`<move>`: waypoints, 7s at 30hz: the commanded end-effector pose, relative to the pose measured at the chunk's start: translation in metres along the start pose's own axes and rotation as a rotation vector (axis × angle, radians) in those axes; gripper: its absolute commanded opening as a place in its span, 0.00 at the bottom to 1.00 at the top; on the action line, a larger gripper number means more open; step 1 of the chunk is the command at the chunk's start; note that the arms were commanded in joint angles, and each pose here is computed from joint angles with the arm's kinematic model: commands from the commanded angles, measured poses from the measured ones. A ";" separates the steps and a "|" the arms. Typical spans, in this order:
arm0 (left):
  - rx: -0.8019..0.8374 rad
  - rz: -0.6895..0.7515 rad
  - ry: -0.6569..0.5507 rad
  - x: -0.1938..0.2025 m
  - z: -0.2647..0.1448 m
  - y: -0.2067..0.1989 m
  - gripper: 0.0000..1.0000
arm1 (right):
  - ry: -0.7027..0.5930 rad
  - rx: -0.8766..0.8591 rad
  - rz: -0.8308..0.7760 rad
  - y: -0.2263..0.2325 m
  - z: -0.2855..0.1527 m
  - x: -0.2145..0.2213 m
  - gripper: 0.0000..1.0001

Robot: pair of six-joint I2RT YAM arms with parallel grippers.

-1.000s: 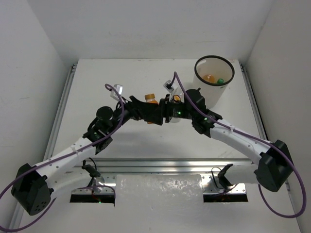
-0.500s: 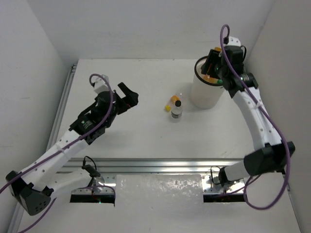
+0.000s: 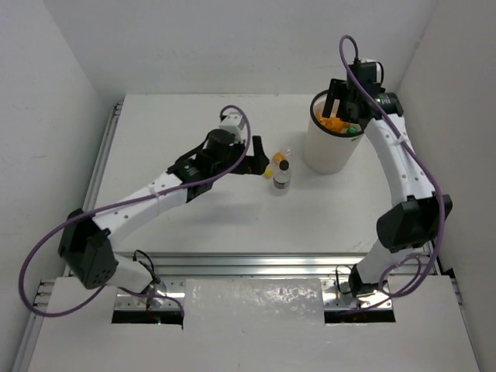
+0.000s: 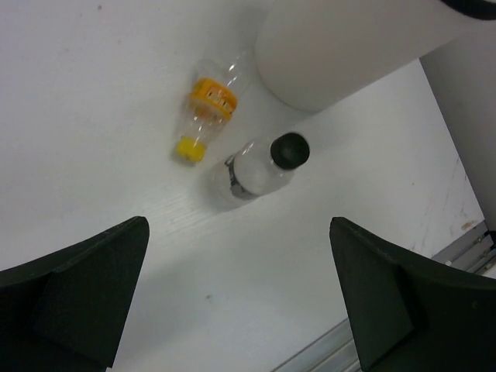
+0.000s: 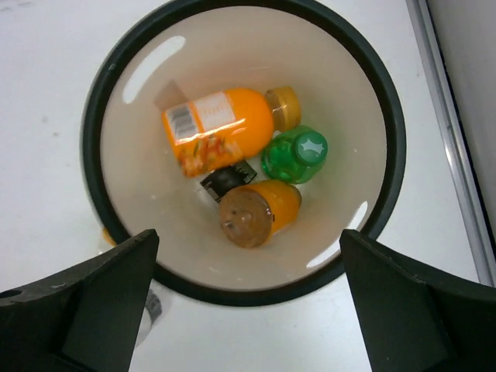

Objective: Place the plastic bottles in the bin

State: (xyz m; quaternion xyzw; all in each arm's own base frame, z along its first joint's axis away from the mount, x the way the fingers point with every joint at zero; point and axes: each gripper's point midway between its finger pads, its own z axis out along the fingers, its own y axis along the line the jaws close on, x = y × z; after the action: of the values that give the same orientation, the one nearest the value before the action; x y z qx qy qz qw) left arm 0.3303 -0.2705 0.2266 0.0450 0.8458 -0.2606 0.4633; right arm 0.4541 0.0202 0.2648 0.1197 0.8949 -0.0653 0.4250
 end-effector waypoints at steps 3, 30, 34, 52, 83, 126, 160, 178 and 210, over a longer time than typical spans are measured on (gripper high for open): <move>0.040 0.124 -0.051 -0.016 0.047 -0.038 1.00 | -0.112 -0.157 0.060 0.002 -0.064 0.001 0.99; 0.306 0.029 0.153 0.014 0.017 -0.117 0.00 | -0.037 -1.057 -0.204 0.091 -0.153 0.131 0.99; 0.627 0.020 0.213 -0.005 -0.048 -0.151 0.00 | -0.014 -1.207 -0.346 0.110 -0.179 0.150 0.99; 0.815 -0.106 -0.008 -0.084 -0.090 -0.150 0.00 | 0.032 -1.522 -0.394 0.145 -0.225 0.191 0.63; -0.004 0.177 0.040 -0.042 0.066 -0.001 1.00 | -0.001 -0.127 0.013 -0.001 -0.030 -0.041 0.99; 0.903 0.045 -0.229 -0.046 -0.141 -0.125 0.00 | -0.318 -1.722 -0.069 0.135 -0.291 0.105 0.99; -0.224 -0.105 -0.207 -0.045 -0.154 0.059 1.00 | -0.598 -0.128 0.208 -0.019 -0.131 -0.064 0.00; -0.283 0.032 -0.123 0.014 -0.144 0.098 1.00 | -0.449 -0.163 0.151 -0.003 -0.009 -0.037 0.41; -0.751 -0.104 -0.337 -0.028 -0.192 0.185 1.00 | -0.208 -0.498 -0.012 -0.022 -0.183 0.132 0.99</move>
State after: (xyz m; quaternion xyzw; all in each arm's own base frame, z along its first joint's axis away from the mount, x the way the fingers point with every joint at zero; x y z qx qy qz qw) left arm 0.2671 -0.0335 0.2626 -0.1785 0.8125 0.0123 0.5549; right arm 0.2516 0.0503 0.2972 0.0164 0.8377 0.1123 0.5342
